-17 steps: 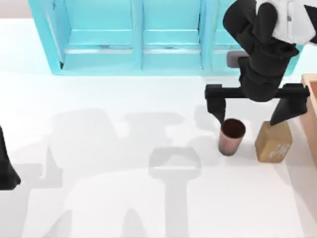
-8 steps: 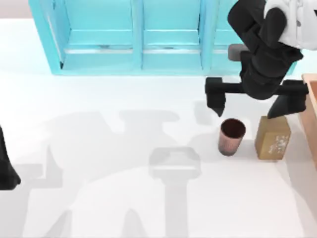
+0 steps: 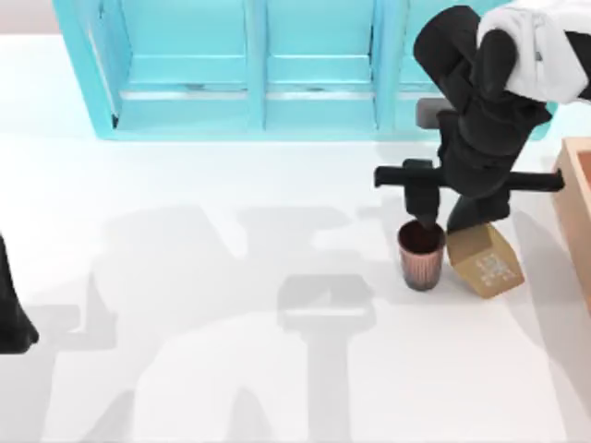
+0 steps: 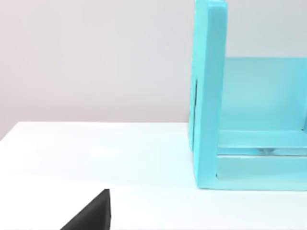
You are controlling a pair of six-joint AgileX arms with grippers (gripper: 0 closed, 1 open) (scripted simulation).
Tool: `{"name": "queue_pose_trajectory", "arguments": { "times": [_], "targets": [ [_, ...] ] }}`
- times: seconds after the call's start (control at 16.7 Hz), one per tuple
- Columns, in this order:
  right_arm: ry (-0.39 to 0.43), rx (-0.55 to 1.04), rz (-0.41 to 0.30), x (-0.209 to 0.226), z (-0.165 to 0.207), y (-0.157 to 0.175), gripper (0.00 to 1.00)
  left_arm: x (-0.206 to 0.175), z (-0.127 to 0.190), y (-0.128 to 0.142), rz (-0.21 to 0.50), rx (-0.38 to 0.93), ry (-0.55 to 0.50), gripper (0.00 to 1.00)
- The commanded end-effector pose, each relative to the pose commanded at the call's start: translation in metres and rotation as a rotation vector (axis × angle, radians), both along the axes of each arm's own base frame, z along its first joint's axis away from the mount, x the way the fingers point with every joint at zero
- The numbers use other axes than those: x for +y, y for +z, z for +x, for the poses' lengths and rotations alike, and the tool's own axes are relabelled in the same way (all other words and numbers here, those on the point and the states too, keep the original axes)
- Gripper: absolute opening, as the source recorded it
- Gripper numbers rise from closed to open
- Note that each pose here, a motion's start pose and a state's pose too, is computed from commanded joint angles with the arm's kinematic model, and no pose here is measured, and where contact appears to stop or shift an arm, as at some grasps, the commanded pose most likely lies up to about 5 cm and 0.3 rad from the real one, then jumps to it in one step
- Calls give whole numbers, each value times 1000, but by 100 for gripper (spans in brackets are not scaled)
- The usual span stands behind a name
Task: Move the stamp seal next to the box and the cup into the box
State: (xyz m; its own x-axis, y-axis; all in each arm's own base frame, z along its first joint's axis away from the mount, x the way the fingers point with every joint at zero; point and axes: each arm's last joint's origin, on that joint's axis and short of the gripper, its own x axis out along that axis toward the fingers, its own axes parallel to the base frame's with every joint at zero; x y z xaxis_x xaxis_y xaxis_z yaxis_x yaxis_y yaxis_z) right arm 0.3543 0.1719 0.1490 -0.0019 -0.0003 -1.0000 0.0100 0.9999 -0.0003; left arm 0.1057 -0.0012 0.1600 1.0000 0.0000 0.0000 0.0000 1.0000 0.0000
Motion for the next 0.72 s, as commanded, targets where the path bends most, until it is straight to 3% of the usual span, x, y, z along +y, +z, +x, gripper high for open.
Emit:
{"name": "queue_pose_trajectory", "arguments": {
  "times": [0.24,0.72],
  "targets": [
    [0,0,0,0,0,0,2,0,0,0,0,0,0,100],
    [0,0,0,0,0,0,0,0,0,0,0,0,0,100]
  ]
}}
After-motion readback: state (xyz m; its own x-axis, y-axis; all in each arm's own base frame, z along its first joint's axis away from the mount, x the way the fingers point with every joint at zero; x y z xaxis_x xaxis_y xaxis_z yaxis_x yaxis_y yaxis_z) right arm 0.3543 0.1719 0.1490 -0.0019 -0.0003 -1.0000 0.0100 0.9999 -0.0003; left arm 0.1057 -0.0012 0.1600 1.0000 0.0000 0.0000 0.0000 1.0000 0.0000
